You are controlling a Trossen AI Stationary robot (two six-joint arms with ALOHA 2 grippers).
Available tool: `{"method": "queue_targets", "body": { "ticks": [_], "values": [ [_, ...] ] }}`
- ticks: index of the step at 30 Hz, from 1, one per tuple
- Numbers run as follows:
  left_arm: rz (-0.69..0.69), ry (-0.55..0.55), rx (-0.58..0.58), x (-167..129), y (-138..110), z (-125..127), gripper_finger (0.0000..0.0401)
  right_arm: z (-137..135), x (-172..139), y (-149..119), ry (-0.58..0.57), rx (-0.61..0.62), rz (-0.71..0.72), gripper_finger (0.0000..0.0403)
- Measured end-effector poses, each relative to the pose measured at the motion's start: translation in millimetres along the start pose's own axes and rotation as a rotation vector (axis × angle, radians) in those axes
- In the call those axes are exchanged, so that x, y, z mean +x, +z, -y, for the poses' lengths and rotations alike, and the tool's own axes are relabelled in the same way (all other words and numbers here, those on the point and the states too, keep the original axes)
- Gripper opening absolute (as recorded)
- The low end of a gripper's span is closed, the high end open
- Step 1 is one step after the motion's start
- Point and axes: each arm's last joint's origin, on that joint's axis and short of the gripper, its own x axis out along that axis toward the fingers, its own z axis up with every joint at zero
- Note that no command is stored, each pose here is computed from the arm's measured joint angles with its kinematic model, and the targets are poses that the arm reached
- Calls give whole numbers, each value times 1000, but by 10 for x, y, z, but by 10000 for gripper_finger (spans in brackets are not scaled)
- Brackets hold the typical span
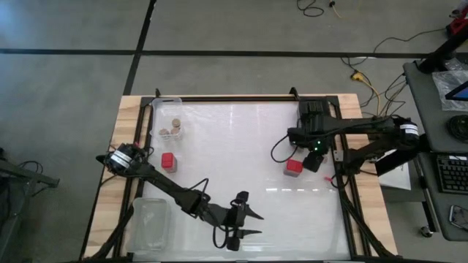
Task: Sort spices by type
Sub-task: Put the brown seasoning bottle into the transparent bin
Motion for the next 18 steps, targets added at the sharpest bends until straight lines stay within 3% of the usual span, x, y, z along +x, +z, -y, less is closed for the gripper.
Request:
{"method": "queue_targets", "body": {
  "ticks": [9,13,18],
  "values": [
    [-7,-8,-5,-11,-10,36,182,-80,399,252,12,-26,-38,77],
    [-8,-14,4,-19,-13,62,182,-84,235,220,-18,-35,18,75],
    [-8,-13,7,-19,-13,59,182,-121,-41,-18,-6,-27,58,113]
  ]
}}
